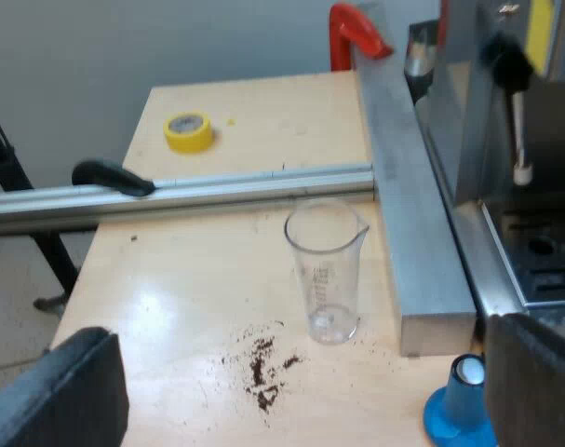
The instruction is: Grind coffee beans and then tamp
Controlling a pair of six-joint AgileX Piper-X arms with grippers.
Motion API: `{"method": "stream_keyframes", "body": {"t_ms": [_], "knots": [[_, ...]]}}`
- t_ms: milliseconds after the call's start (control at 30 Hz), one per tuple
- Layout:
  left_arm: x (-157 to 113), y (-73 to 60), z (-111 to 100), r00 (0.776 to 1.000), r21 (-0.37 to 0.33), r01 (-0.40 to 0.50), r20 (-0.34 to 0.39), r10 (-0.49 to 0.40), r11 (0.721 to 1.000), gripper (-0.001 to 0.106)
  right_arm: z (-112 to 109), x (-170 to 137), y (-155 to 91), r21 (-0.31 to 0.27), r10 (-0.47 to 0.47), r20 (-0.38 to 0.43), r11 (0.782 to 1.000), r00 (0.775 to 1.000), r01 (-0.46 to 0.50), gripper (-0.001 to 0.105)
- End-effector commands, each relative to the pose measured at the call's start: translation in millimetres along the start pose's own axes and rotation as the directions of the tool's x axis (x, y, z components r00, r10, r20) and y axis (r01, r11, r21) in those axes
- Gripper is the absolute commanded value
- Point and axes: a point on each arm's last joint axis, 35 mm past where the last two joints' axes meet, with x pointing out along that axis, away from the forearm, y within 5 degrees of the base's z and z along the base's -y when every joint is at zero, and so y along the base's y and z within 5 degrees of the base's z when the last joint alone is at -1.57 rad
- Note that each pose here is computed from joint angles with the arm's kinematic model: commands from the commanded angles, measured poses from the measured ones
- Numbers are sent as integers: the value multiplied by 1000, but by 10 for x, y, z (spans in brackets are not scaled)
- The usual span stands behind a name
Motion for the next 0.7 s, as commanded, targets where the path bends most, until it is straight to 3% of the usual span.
{"method": "stream_keyframes", "body": {"t_ms": [33, 167, 700], "knots": [[183, 0, -107, 999, -5, -21, -44, 21, 1000, 79, -43, 65, 3, -7, 8, -21, 1000, 1000, -8, 66], [300, 3, -221, 996, 1, -27, -86, 27, 1000, 79, -122, 154, 14, -2, 17, -47, 1000, 999, -17, 66], [375, -6, -237, 998, 18, -13, -60, 14, 1000, 79, -121, 154, 12, -3, 14, -46, 1000, 999, -14, 66]]}}
